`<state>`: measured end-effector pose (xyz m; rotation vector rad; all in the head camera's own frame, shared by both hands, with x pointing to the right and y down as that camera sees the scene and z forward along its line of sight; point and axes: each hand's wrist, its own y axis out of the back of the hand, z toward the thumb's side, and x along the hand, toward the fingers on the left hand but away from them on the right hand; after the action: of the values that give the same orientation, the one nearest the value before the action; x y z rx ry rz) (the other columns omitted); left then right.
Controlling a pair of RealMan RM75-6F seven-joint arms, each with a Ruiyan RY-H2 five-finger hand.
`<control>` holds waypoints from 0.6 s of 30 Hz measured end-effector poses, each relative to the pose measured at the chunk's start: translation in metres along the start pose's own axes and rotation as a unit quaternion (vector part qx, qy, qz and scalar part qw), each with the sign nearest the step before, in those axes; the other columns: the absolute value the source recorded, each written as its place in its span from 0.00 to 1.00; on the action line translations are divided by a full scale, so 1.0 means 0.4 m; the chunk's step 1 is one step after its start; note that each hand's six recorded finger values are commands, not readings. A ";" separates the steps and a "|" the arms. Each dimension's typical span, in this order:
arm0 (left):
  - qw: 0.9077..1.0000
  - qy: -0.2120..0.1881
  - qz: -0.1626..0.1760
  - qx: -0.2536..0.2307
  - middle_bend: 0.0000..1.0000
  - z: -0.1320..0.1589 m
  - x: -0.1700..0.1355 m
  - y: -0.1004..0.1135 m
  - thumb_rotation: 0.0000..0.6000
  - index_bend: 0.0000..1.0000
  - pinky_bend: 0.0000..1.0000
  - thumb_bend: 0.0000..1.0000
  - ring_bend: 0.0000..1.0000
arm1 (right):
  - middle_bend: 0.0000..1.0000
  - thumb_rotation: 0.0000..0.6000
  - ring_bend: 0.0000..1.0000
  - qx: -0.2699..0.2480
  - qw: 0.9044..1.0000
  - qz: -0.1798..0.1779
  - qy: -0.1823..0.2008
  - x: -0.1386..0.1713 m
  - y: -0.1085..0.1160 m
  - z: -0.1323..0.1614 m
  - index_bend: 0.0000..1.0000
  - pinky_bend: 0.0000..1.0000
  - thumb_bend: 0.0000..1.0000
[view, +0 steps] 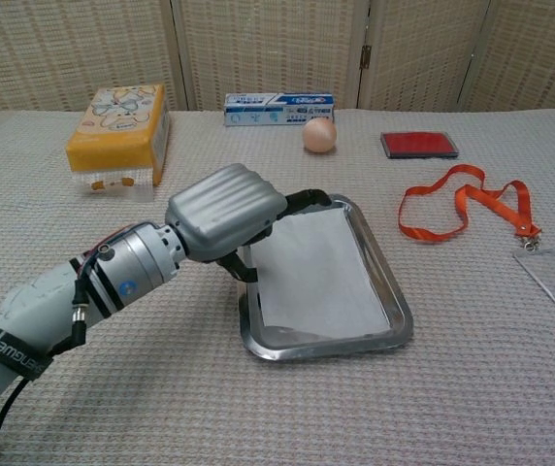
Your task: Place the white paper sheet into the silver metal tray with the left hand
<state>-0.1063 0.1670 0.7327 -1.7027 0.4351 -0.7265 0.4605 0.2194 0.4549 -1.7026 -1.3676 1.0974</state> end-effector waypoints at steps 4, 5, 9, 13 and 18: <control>1.000 -0.002 0.006 0.018 1.00 0.003 -0.006 0.017 1.00 0.17 1.00 0.20 1.00 | 0.00 1.00 0.00 -0.001 1.000 0.001 0.005 0.002 -0.002 0.007 0.00 0.00 0.44; 1.000 -0.001 0.007 0.023 1.00 0.004 -0.007 0.022 1.00 0.16 1.00 0.20 1.00 | 0.00 1.00 0.00 -0.001 1.000 0.001 0.007 0.002 -0.002 0.009 0.00 0.00 0.44; 0.999 0.004 0.000 0.038 1.00 0.008 -0.017 0.034 1.00 0.15 1.00 0.20 1.00 | 0.00 1.00 0.00 -0.001 1.000 -0.001 0.013 0.007 0.000 0.017 0.00 0.00 0.45; 0.998 0.006 -0.007 0.058 1.00 0.014 -0.024 0.040 1.00 0.13 1.00 0.20 1.00 | 0.00 1.00 0.00 -0.002 1.000 -0.003 0.016 0.010 0.003 0.020 0.00 0.00 0.44; 0.995 0.009 -0.011 0.102 1.00 0.025 -0.025 0.036 1.00 0.12 1.00 0.20 1.00 | 0.00 1.00 0.00 -0.002 1.000 -0.002 0.018 0.013 0.003 0.021 0.00 0.00 0.45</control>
<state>-0.1057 0.1771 0.7153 -1.5121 0.3436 -0.7756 0.4538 0.2241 0.4492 -1.7142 -1.3512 1.0581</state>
